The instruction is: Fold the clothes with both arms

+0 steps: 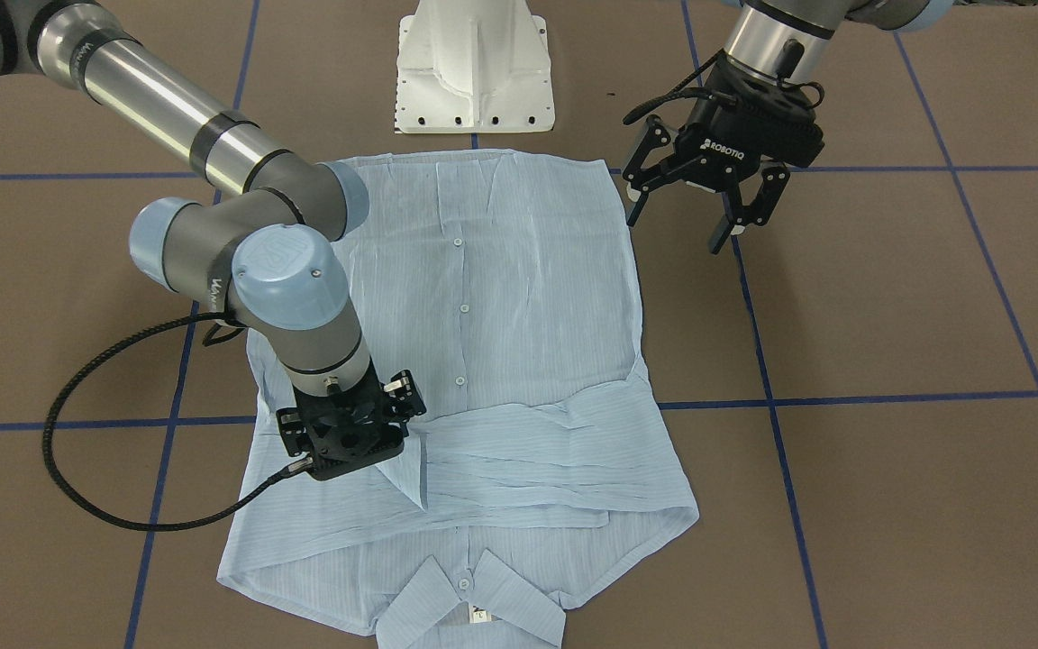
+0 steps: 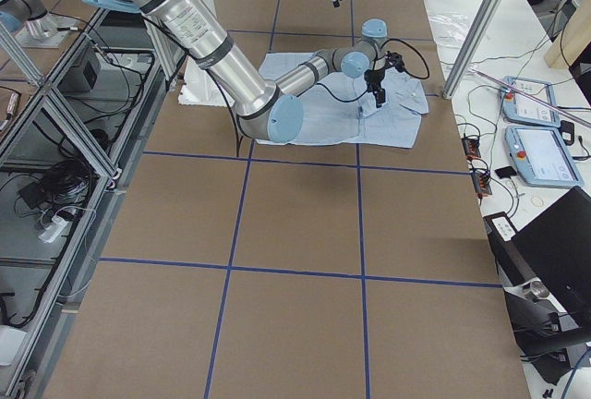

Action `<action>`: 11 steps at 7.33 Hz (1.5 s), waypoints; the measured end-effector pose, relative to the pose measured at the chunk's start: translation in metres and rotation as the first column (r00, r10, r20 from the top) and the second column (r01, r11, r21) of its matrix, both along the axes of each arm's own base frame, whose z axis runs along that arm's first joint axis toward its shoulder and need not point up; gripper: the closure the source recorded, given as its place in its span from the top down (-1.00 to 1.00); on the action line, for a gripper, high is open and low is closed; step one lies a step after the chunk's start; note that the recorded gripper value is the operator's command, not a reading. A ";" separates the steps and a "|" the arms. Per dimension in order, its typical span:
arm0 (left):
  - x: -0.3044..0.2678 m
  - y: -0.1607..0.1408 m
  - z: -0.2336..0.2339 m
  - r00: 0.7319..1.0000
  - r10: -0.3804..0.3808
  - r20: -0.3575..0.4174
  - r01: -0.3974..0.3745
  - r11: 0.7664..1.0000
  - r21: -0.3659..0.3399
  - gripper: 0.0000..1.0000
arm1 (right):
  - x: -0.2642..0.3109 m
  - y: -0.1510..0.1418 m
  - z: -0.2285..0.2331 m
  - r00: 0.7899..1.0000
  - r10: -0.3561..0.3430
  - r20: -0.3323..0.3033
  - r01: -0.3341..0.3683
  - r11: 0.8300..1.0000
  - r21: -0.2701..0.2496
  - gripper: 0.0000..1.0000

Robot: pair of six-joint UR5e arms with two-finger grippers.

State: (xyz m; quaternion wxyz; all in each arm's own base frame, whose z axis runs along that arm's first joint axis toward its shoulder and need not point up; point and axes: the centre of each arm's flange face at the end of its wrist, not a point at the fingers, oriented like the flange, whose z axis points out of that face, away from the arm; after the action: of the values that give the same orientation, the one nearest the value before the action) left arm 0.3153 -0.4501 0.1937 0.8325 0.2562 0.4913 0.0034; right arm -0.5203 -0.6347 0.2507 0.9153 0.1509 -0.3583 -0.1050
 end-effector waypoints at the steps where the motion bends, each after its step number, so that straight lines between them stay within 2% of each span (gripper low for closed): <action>1: -0.001 -0.001 0.000 1.000 -0.001 0.001 0.001 1.000 0.004 1.00 | -0.020 -0.001 -0.006 1.000 -0.006 -0.019 0.006 1.000 0.000 1.00; 3: -0.001 -0.001 0.000 1.000 -0.002 0.003 0.002 1.000 0.006 1.00 | -0.048 0.004 -0.003 0.998 -0.023 -0.053 0.022 1.000 -0.011 1.00; 6: 0.000 -0.002 0.001 1.000 -0.002 0.006 0.002 1.000 0.005 1.00 | -0.067 0.013 0.014 0.994 -0.022 -0.105 0.022 1.000 0.002 1.00; 11: 0.006 -0.003 0.006 1.000 0.004 0.014 -0.004 1.000 -0.004 1.00 | -0.056 0.004 0.027 0.990 -0.002 -0.140 0.006 1.000 0.024 1.00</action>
State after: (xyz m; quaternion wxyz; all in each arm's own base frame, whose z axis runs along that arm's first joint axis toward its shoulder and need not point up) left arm 0.3215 -0.4532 0.1995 0.8365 0.2537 0.4857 0.0058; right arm -0.5767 -0.6310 0.2772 0.9361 0.1537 -0.2922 -0.1214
